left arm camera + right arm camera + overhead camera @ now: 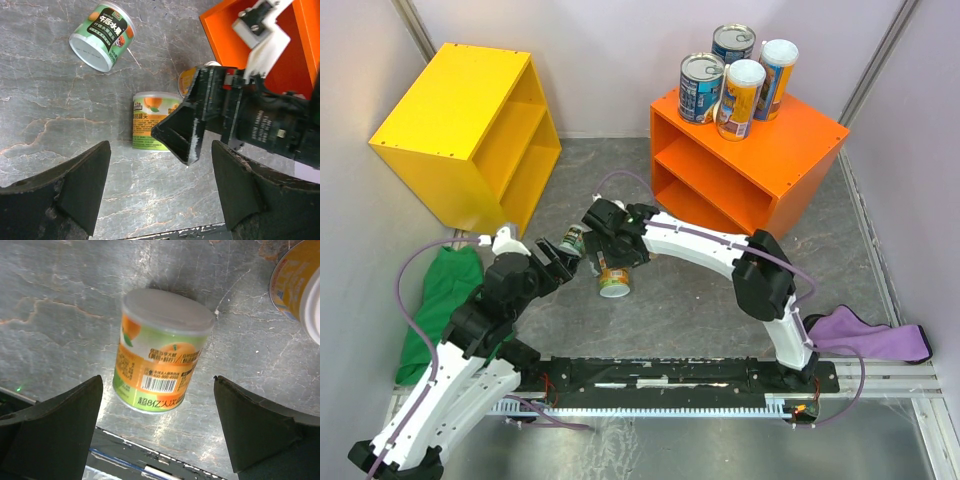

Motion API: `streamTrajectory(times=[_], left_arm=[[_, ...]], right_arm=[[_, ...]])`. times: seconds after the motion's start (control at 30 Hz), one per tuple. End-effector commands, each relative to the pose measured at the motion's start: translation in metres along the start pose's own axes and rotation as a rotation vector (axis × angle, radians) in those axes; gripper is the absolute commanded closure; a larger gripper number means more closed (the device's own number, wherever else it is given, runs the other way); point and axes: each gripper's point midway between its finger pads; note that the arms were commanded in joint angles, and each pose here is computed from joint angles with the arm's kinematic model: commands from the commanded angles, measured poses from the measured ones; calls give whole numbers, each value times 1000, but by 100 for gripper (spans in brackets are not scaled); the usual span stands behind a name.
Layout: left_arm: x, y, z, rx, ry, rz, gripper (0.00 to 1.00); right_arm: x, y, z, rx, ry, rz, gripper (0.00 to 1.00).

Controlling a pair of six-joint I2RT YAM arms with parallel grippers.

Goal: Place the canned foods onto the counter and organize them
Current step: Adjust the canned food at the center of the board.

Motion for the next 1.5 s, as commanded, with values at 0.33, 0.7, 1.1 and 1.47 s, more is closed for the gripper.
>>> streamTrajectory(times=[0.33, 0.7, 1.1, 1.47], left_arm=[[2, -4, -2, -24, -60, -26, 13], [1, -3, -3, -28, -56, -24, 13], [6, -4, -4, -29, -55, -43, 13], [13, 2, -9, -24, -44, -56, 13]], right_arm=[[12, 33, 9, -53, -44, 14, 1], [14, 51, -4, -92, -28, 36, 2], [43, 27, 6, -42, -65, -50, 54], [80, -37, 28, 142, -106, -290, 54]])
Point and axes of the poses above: each gripper's point midway between its finger pads, its own y axis out along the fingers, its own z axis along the line the jaws close on, x = y × z, and after that the axes turned 8 degrees about y, right-handed
